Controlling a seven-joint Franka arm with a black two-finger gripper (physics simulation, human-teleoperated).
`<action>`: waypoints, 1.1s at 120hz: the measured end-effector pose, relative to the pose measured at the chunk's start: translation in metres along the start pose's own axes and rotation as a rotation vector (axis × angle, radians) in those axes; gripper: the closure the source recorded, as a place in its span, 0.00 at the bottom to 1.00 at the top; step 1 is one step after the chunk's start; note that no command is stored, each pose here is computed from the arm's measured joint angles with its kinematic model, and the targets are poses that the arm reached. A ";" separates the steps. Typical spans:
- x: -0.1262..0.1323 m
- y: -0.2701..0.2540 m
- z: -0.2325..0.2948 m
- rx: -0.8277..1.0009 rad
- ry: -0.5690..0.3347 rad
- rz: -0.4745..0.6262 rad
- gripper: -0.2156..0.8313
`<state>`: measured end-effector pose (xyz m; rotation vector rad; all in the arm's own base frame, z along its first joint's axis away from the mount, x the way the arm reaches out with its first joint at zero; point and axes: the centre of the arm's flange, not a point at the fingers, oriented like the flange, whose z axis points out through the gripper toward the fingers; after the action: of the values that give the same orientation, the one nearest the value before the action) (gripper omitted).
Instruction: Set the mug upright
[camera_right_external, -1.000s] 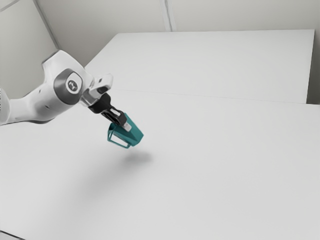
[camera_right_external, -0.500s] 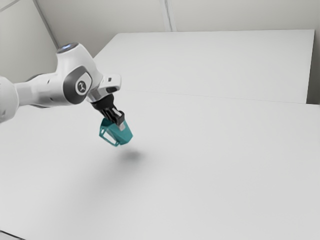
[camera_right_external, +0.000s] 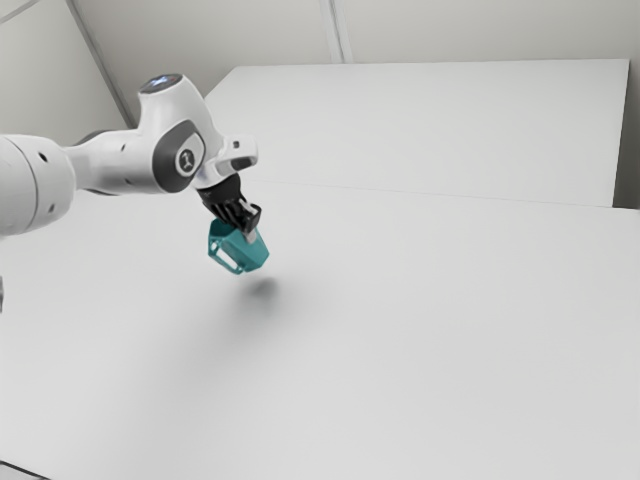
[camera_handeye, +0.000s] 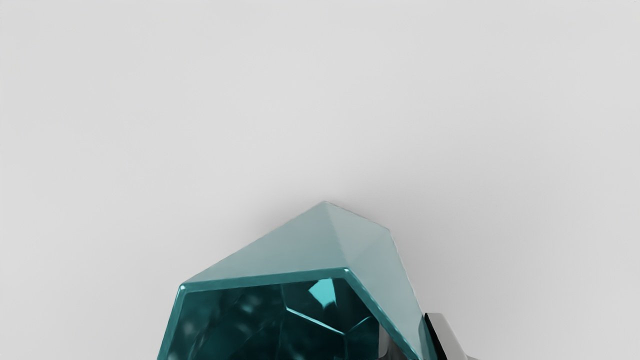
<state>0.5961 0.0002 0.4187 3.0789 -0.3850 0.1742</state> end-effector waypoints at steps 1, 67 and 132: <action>0.000 0.000 0.000 0.001 0.000 -0.001 0.93; 0.008 0.001 0.038 0.008 -0.063 -0.054 0.92; 0.008 0.000 0.058 0.002 -0.089 -0.089 0.86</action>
<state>0.6100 -0.0041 0.3625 3.1050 -0.2501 0.0357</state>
